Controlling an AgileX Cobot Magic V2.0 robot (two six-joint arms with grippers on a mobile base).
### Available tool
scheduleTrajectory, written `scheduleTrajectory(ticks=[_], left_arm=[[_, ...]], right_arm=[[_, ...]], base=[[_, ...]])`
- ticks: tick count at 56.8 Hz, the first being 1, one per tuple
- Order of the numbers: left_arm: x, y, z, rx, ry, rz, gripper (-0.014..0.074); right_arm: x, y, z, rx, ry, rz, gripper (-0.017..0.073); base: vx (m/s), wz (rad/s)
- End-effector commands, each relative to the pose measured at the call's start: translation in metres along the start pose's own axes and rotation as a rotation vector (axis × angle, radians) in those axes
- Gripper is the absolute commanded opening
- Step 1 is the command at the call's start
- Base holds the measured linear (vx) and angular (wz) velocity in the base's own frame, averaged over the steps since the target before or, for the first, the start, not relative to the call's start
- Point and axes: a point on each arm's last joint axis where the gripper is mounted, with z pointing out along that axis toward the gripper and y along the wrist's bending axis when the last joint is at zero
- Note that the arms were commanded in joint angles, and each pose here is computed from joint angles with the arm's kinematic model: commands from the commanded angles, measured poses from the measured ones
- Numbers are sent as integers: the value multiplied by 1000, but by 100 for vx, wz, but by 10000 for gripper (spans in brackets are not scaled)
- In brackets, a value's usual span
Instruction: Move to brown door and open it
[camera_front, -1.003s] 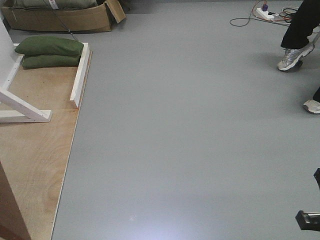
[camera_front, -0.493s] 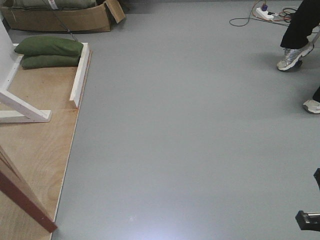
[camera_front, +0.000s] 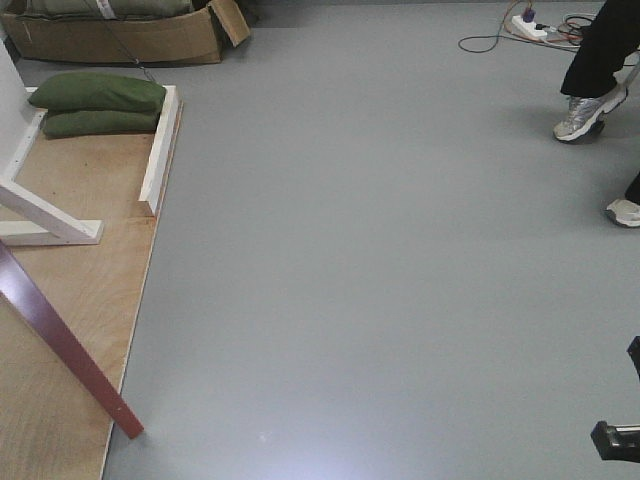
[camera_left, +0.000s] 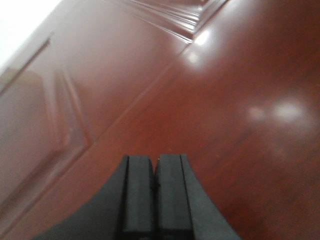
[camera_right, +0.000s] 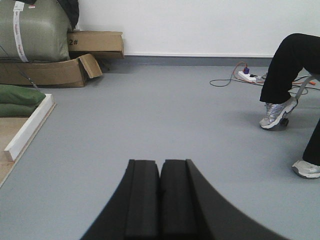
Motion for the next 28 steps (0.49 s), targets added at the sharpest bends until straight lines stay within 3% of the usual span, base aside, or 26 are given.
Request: scheduleTrajectory(ticks=[1,28], left_arm=[[-11,-27,-6,131,-92,-18,-3],[32,-49,1,219,13,-65,-3]], right_arm=[[-7,-1,-1,8,-91,-11,0],[-7,-1,-1,8,-91,-11,0]], base=[[0,0],[0,0]])
